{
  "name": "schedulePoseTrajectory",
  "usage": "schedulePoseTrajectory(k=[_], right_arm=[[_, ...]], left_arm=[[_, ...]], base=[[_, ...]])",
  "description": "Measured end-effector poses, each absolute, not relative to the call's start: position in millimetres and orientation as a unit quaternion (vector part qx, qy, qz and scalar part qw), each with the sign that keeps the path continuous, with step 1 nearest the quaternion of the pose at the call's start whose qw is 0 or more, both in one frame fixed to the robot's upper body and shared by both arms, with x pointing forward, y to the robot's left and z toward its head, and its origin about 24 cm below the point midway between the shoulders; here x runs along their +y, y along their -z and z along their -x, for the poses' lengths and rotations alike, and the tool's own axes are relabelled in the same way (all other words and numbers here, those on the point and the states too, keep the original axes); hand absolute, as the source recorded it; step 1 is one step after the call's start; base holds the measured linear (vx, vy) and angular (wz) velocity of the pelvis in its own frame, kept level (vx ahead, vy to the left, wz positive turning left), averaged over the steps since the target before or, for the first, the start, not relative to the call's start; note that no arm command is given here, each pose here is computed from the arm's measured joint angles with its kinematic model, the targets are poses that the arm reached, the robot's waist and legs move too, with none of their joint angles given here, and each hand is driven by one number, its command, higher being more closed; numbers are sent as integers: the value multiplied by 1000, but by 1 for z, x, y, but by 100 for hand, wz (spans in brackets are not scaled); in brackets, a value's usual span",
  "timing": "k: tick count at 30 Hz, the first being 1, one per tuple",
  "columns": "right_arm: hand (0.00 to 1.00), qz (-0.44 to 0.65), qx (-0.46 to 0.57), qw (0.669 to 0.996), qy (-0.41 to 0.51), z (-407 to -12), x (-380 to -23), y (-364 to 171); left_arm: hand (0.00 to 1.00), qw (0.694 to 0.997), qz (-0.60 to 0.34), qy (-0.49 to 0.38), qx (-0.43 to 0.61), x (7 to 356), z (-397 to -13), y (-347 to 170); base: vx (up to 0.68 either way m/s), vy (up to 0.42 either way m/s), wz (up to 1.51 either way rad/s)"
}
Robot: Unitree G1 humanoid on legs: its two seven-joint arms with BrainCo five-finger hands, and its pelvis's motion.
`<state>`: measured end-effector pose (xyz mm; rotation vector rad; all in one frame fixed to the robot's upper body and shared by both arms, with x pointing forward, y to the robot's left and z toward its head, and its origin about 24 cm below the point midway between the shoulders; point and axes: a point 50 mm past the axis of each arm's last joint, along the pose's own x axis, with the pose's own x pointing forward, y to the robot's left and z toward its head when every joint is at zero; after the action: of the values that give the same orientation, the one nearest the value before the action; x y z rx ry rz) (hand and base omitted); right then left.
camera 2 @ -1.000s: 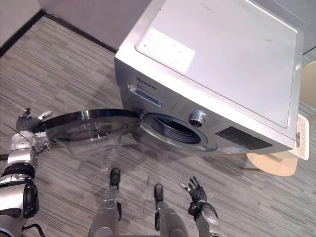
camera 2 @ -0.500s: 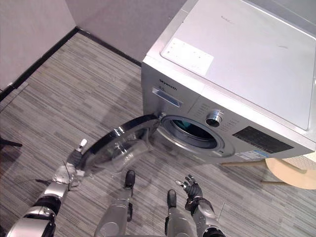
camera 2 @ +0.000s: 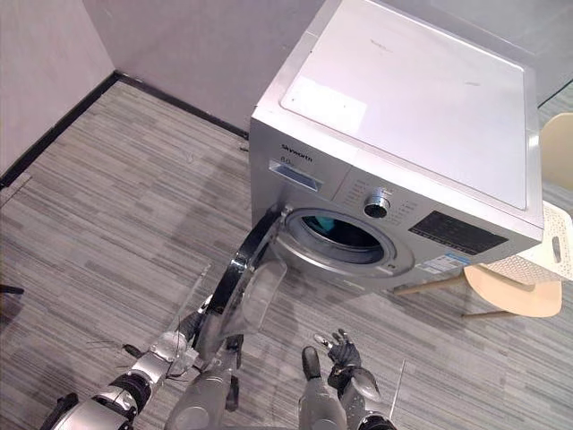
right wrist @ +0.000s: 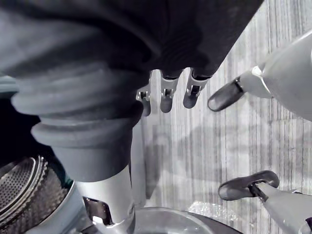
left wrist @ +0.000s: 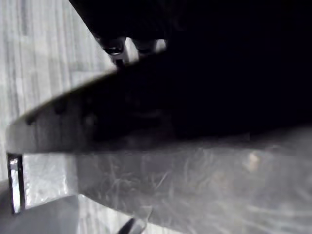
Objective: Pick up the laundry basket with both hands and put the clothes into the washing machine.
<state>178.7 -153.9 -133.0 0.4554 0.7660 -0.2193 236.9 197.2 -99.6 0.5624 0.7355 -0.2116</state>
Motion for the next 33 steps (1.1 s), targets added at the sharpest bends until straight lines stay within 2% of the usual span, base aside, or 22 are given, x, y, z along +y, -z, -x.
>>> schedulePoseTrajectory(k=[13, 15, 17, 20, 24, 25, 28, 33], right_arm=[[0, -222, 395, 882, 126, -169, -156, 140], [0, -226, 403, 878, 127, -163, -152, 142], [0, -214, 400, 882, 130, -170, -162, 140], [0, -202, 403, 886, 109, -174, -155, 139], [0, -183, 370, 908, 71, -205, -147, 123], [0, -165, 353, 918, 68, -215, -157, 116], [0, -131, 367, 920, 32, -212, -150, 119], [0, -121, 369, 921, 28, -211, -149, 119]], left_arm=[[0, 880, -277, 166, 347, 177, -237, 100], [0, 876, -277, 196, 342, 166, -236, 101], [0, 889, -246, 196, 333, 151, -244, 97], [0, 880, -239, 217, 348, 146, -228, 107], [0, 889, -216, 231, 330, 121, -233, 103], [0, 892, -192, 243, 329, 102, -231, 104], [0, 890, -172, 262, 331, 83, -228, 104], [0, 891, -154, 281, 321, 66, -225, 102]], base=[[-13, 29, 3], [9, 95, 43], [62, 88, 30], [-96, 86, 11], [-96, 42, 46], [-46, 11, 23], [-40, 58, 25], [-13, -70, 17]])
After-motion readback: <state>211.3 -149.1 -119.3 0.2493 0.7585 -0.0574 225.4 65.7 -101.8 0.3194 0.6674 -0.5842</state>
